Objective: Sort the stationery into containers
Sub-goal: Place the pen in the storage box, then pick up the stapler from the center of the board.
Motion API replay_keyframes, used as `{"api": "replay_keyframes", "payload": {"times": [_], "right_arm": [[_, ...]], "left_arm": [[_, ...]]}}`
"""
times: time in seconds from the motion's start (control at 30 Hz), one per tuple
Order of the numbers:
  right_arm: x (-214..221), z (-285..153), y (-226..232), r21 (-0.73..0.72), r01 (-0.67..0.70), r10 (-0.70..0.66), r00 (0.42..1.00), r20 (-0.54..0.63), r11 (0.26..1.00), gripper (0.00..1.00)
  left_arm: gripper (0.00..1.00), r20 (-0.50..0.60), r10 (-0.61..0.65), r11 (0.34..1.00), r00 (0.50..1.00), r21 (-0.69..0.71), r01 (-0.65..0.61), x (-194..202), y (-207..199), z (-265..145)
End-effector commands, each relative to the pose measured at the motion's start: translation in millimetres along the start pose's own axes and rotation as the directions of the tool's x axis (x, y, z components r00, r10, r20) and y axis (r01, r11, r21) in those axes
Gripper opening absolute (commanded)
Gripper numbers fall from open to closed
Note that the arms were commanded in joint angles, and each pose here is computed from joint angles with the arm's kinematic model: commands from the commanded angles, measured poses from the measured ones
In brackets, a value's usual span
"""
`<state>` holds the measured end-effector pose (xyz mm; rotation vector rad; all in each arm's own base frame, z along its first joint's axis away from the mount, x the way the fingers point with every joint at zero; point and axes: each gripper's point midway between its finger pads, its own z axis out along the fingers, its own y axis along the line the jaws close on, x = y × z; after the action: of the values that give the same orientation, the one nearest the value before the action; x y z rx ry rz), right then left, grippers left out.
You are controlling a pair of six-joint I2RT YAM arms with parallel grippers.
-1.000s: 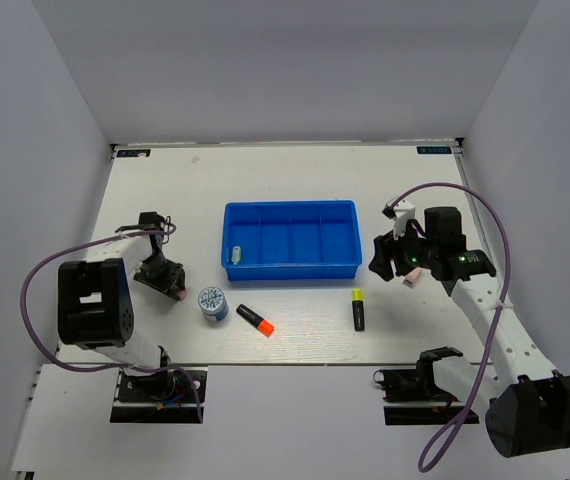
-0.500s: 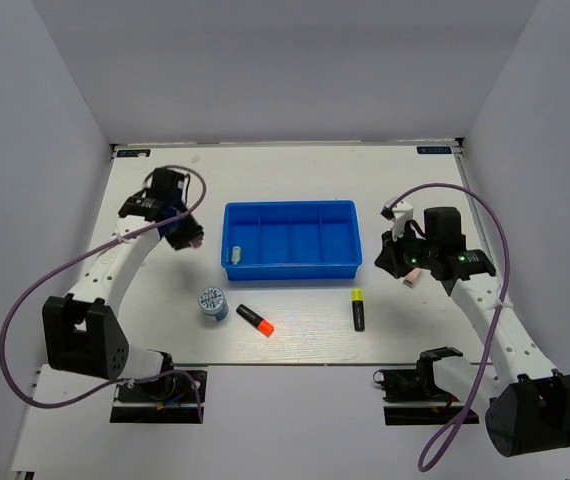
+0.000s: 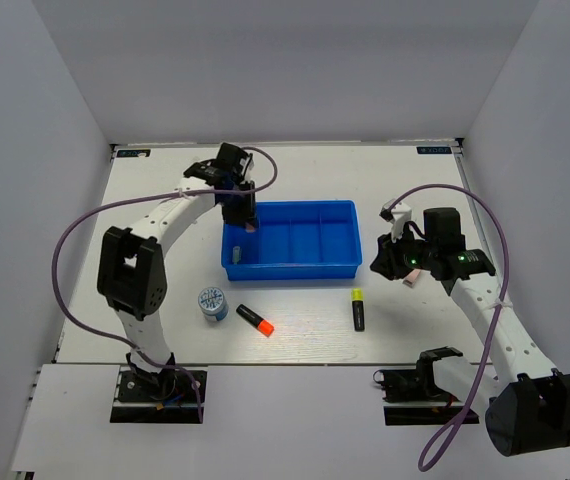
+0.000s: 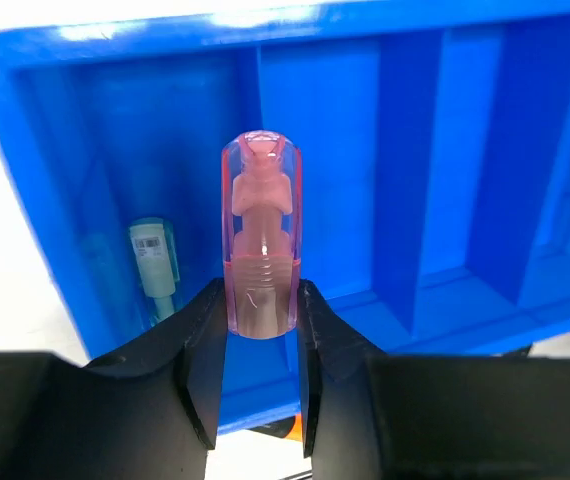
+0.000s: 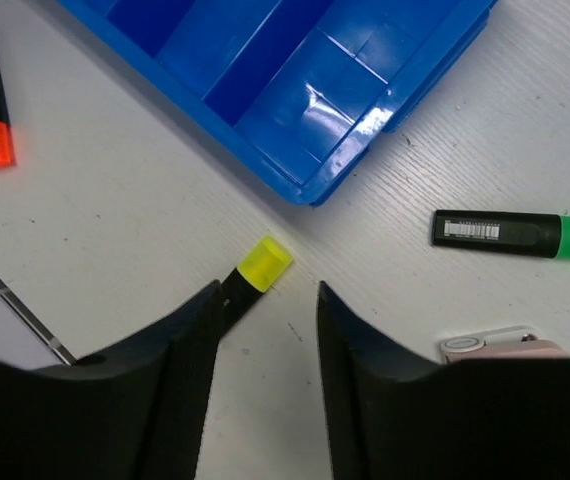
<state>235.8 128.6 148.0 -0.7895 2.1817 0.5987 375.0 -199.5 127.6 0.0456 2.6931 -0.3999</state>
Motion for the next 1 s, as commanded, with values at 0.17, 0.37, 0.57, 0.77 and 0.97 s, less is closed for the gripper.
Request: {"api": "replay_keyframes", "payload": {"times": [0.17,0.37,0.57,0.77,0.97], "right_arm": [[-0.5,-0.5,1.0,-0.009,0.012,-0.012,1.000,0.003,1.000,0.70],[1.2,0.4,1.5,-0.015,0.007,-0.007,1.000,-0.006,1.000,0.78],[3.8,1.6,1.9,-0.023,0.004,-0.004,1.000,-0.014,1.000,0.54],[5.4,4.8,1.7,-0.034,-0.002,0.001,1.000,-0.023,0.999,0.44],[6.1,5.4,-3.2,-0.005,-0.002,0.002,1.000,-0.027,1.000,0.49]], "left_arm": [[0.51,0.053,0.057,0.996,0.997,-0.075,-0.053,-6.5,6.2,-14.1],[0.65,0.038,0.072,0.994,0.997,-0.081,-0.069,-2.2,9.5,-18.5],[0.13,0.072,0.088,0.995,0.993,-0.056,-0.084,-0.5,-2.2,-37.4],[0.14,0.143,0.162,0.985,0.976,-0.077,-0.153,19.6,-15.4,-72.0],[0.18,0.149,0.161,0.986,0.976,-0.077,-0.150,26.3,-9.1,-83.0]]}}
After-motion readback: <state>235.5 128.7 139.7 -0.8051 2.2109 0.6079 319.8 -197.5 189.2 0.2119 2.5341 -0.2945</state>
